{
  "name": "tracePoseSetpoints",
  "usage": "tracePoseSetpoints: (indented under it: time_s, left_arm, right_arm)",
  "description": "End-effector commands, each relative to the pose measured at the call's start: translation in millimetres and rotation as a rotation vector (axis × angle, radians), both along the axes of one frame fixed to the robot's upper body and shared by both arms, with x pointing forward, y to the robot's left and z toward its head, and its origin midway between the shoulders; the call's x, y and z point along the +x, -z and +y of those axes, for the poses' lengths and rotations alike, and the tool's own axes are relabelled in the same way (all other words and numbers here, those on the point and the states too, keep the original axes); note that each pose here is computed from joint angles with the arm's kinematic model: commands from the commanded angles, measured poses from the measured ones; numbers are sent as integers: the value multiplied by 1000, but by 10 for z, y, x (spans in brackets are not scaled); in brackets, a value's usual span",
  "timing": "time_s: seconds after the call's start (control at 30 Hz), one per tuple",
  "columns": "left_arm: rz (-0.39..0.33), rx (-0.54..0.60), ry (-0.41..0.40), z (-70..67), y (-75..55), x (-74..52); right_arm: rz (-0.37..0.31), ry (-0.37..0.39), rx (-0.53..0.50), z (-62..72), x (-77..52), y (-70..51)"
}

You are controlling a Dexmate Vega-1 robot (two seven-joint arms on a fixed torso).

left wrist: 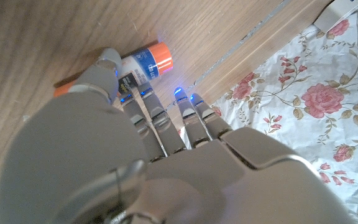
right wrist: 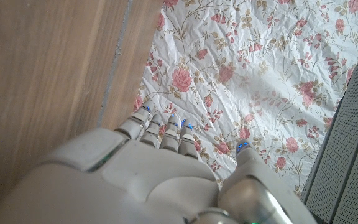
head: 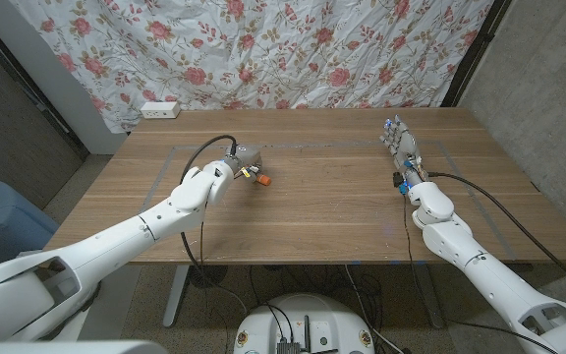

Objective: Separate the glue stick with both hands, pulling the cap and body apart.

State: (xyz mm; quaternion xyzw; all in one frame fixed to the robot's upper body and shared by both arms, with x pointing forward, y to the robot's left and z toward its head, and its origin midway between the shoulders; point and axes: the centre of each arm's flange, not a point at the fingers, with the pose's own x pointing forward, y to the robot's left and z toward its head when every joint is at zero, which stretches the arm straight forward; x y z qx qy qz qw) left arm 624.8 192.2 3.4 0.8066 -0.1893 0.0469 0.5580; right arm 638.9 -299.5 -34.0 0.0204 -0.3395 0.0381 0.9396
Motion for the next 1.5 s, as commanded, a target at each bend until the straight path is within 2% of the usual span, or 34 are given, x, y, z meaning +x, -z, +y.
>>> tracePoseSetpoints:
  time_s: [0.03,0.53,1.13,1.5]
  left_arm:
    - [-12,-9,5,-10,-40,-56]
    - [-37,-31,4,-13,-95,-122]
    - [-74,-111,29,-10,-201,-209]
    - [-77,-177,66,-47,-221,-187]
  right_arm:
    - [-6,-1,-3,-10,-18,-12]
    - [-15,-3,-23,-24,-12,-83]
    - [-32,-1,-93,-78,-42,-163]
    - [-34,14,-216,-71,-111,-252]
